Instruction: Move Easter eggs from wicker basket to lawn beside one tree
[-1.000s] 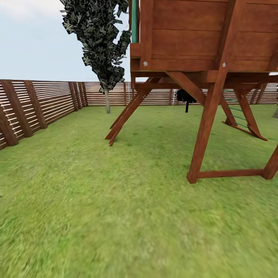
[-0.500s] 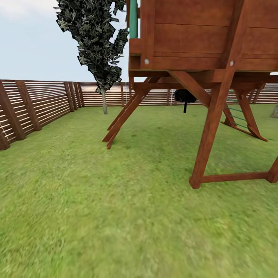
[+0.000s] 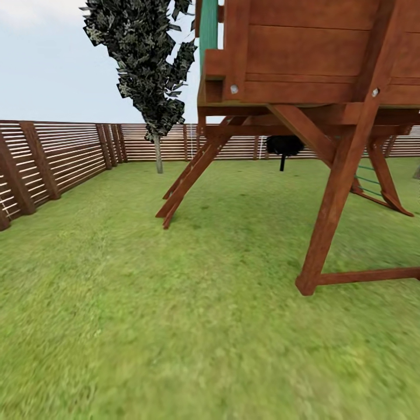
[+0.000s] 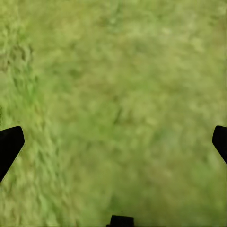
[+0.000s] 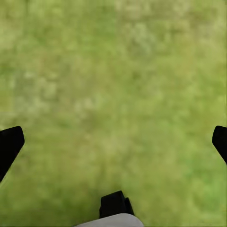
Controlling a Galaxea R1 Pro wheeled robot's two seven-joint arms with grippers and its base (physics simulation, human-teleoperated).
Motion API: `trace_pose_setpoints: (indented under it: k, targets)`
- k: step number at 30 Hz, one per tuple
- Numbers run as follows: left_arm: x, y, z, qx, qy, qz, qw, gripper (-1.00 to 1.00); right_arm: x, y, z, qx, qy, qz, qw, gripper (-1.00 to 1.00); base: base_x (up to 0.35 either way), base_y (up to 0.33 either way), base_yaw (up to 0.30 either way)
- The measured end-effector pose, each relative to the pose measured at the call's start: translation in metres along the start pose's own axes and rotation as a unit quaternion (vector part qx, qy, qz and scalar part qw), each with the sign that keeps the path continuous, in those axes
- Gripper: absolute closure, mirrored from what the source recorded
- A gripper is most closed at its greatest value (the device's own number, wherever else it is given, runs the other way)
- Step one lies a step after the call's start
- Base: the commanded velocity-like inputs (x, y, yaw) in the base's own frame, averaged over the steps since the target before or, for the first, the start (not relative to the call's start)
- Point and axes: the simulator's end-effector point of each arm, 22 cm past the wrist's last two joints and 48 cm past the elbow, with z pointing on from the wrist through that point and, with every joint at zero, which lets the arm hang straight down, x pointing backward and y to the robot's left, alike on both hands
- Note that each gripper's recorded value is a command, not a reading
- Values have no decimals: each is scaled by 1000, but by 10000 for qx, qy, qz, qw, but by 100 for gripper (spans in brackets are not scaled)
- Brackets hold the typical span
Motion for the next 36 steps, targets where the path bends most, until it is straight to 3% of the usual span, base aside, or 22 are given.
trace_pose_setpoints:
  k: [6,12,22,36]
  targets:
    - [-2,0,0,-3,-33,-10,10000,-100,0,0,0,3,1,0,10000,-100,239,105,-119]
    - [-11,-4,0,1,-228,-100,9997,-100,0,0,0,3,2,1,10000,-100,24,9,-11]
    - [-13,-5,0,11,-259,-108,9996,-100,0,0,0,2,3,1,10000,-100,0,0,0]
    - [0,-7,18,-12,-290,-89,9995,-100,14,-1,20,1,2,-4,10000,-100,0,0,0]
